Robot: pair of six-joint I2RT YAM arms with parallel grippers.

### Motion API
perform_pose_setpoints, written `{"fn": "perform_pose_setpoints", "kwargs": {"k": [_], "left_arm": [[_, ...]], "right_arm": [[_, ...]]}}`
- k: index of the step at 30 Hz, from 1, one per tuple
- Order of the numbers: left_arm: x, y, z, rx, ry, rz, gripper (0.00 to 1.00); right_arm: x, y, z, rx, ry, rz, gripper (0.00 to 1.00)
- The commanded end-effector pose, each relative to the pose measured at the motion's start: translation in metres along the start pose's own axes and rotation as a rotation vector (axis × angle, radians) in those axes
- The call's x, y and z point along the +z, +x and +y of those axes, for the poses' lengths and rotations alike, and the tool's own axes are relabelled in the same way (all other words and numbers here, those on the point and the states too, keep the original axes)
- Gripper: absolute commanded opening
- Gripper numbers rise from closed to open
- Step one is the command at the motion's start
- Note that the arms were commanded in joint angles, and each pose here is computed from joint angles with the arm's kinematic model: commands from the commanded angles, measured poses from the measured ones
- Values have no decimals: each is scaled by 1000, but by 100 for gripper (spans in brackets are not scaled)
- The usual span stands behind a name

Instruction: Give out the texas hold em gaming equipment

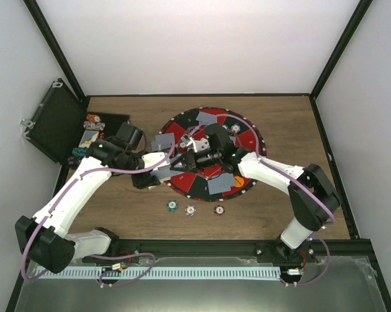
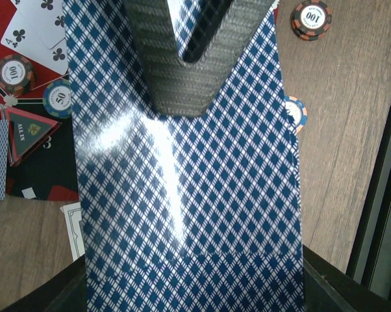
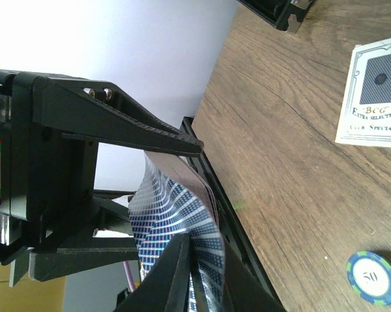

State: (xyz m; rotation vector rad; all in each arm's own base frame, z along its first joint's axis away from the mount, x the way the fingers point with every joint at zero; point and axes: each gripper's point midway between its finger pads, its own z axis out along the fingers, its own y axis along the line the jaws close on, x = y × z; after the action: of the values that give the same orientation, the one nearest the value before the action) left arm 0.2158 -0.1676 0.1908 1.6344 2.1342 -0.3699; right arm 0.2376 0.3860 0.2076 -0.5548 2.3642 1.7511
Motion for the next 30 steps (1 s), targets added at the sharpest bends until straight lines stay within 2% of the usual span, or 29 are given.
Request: {"fn": "perform_pose_setpoints", "kwargs": {"k": [1, 4, 14, 18, 22, 25, 30], "left_arm": [[-7, -11, -3, 31, -3, -60, 11], [-5, -9, -1, 32, -15, -54, 11], [1, -3, 7, 34, -46, -23, 11], [3, 0, 8, 32, -52, -14, 11], [12, 9, 12, 24, -57, 22, 11], [16, 12, 16, 14, -67, 29, 9], [20, 22, 22, -10, -73, 41, 8]], "right_arm": [[-10, -1, -23, 53, 100, -32, 7], [-16, -2, -23, 55, 108, -37, 1], [-52, -7, -29, 68, 114, -89, 1], [-82, -21, -42, 80, 136, -151, 1], [-124, -48, -76, 117, 230, -257, 1], [-149, -70, -115, 138, 375, -321, 1], [-168, -88, -189, 227, 550, -324, 1]]}}
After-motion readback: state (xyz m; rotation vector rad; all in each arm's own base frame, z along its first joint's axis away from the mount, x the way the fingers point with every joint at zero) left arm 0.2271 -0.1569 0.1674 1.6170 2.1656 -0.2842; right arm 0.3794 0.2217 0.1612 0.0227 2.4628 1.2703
